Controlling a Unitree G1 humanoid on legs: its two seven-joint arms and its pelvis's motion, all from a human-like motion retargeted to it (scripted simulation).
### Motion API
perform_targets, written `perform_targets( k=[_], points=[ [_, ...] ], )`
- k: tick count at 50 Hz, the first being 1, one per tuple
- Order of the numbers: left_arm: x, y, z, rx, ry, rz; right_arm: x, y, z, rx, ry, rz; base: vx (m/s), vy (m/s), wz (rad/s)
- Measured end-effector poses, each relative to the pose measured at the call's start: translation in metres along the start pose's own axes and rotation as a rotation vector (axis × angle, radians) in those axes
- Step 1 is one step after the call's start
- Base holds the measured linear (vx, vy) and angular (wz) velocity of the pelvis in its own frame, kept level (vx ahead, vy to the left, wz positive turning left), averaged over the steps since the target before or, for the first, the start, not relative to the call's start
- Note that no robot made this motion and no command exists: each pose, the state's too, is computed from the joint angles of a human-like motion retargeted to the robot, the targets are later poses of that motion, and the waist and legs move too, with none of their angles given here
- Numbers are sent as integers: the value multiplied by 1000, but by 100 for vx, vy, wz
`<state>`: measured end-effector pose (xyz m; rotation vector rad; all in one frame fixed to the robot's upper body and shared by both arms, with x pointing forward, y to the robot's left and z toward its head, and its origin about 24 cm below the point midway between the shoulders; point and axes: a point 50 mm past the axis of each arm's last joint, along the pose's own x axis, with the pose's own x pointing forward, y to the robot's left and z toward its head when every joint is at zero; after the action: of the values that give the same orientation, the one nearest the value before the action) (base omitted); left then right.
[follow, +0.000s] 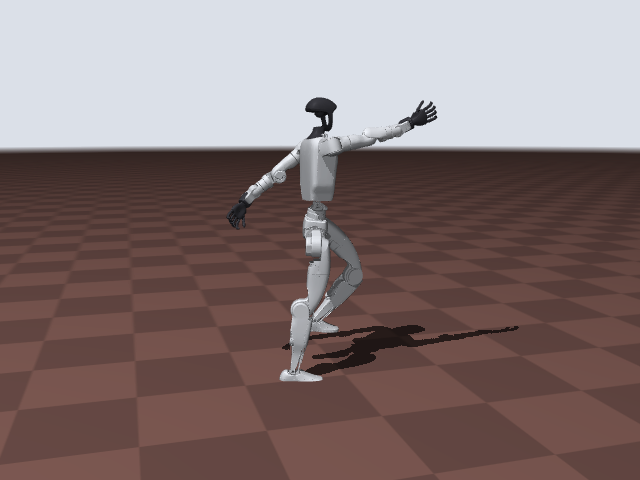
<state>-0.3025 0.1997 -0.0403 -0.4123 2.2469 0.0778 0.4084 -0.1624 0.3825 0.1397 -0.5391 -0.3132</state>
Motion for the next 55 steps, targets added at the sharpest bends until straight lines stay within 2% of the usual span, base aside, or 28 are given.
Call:
perform_targets(
  k=[4,7,10,13,15,17,20,23,26,28,30,34,38,41,44,46,49,52,55],
  points=[
    [-3,-18,126,53,-318,99,-36,14,-85,33,175,57,50,19,-94],
    [-49,-41,251,-31,-725,214,-94,-7,-174,3,342,12,43,31,38],
    [-134,-84,358,81,-1052,249,-207,-78,-273,-156,647,-25,26,27,190],
    [-282,-140,440,299,-1409,302,-373,-189,-322,-364,1222,-112,24,15,177],
    [-396,-183,455,444,-1650,343,-495,-253,-299,-450,1686,-127,36,9,172],
    [-498,-220,438,572,-1873,398,-593,-294,-241,-466,2072,-111,38,7,134],
    [-621,-252,377,620,-2209,500,-678,-330,-144,-429,2393,-231,38,5,50],
    [-700,-257,308,625,-2447,658,-719,-349,-63,-393,2543,-376,39,2,-22],
    [-743,-249,253,627,-2531,812,-739,-353,7,-375,2707,-489,40,-2,-36],
    [-757,-245,231,600,-2564,821,-745,-352,32,-371,2753,-583,39,-3,-23],
    [-761,-247,223,575,-2596,748,-747,-350,33,-358,2716,-668,37,-4,0],
    [-732,-270,262,629,-2592,477,-735,-343,-33,-288,2519,-684,39,-5,51],
    [-639,-297,350,663,-2396,174,-683,-332,-136,-308,2309,-604,49,-12,70],
    [-510,-287,420,822,-2005,215,-603,-309,-224,-311,2098,-423,45,-26,-124],
    [-334,-214,449,849,-1447,217,-468,-271,-296,-298,1711,-329,33,-27,-186],
    [-223,-146,419,676,-1127,180,-352,-231,-313,-238,1386,-314,31,-13,-119],
    [-98,-65,319,376,-754,178,-191,-155,-276,-24,907,-289,42,-2,-124],
    [-31,-20,200,178,-492,117,-81,-89,-186,176,497,-224,43,2,-88],
    [-9,9,89,75,-241,46,-23,-58,-95,236,230,-140,41,6,-22]
  ],
)
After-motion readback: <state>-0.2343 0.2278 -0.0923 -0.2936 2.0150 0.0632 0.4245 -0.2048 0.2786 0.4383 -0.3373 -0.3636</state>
